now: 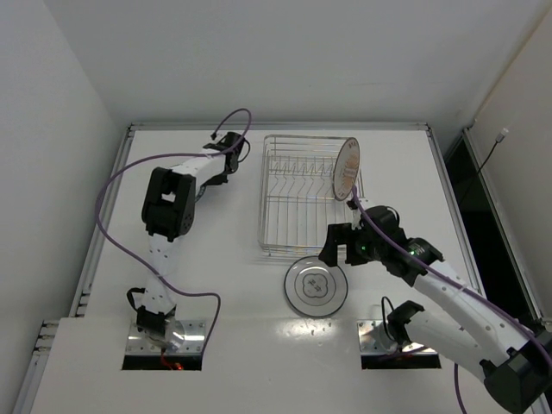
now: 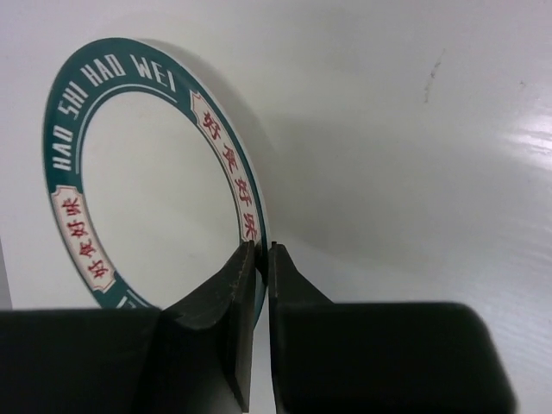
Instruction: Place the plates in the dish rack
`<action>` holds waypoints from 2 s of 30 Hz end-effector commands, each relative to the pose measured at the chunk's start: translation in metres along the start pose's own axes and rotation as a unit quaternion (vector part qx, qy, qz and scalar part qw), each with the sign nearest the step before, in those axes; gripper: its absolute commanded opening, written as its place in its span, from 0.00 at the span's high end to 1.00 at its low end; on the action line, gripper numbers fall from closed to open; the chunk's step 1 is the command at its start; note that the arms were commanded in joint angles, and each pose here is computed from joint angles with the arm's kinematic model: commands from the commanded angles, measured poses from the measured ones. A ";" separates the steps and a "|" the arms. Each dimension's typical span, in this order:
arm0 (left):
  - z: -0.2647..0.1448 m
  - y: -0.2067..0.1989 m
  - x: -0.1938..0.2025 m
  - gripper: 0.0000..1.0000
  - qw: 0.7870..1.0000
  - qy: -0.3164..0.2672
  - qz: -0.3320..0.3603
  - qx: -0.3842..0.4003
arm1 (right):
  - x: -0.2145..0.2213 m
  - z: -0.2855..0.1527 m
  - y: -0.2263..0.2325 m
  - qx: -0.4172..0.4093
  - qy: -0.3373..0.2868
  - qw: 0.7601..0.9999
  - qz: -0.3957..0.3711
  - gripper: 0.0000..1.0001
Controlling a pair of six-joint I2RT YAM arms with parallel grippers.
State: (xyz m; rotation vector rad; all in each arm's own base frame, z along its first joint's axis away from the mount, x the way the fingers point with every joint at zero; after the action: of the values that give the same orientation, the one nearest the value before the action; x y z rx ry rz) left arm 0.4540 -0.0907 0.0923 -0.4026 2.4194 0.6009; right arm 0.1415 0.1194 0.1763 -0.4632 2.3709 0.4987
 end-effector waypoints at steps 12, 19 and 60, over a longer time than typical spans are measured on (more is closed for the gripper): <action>-0.119 0.013 -0.058 1.00 0.984 -0.114 -0.105 0.089 | 0.000 0.001 0.002 -0.010 -0.017 1.000 0.009 0.00; -0.217 0.035 -0.100 1.00 0.933 -0.207 -0.183 0.229 | -0.003 -0.026 0.005 -0.021 -0.090 0.996 0.000 0.00; -0.347 -0.132 -0.044 1.00 0.626 -0.138 -0.264 0.720 | 0.030 -0.078 -0.015 0.081 -0.210 0.966 0.128 0.00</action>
State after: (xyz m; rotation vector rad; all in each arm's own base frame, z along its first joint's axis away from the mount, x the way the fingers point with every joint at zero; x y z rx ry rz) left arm 0.3838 -0.3695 0.2955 -0.1807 1.7411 -1.3347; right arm 0.0833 0.0651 0.2075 -0.0017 2.0569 0.4658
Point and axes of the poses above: each gripper's point midway between its finger pads, its own z axis out along the fingers, its own y axis along the line the jaws close on, x = y × z, the point moved 9 cm from there along -z, back along the fingers, and after that the axes turned 13 degrees about -z, right-handed, at the moved point
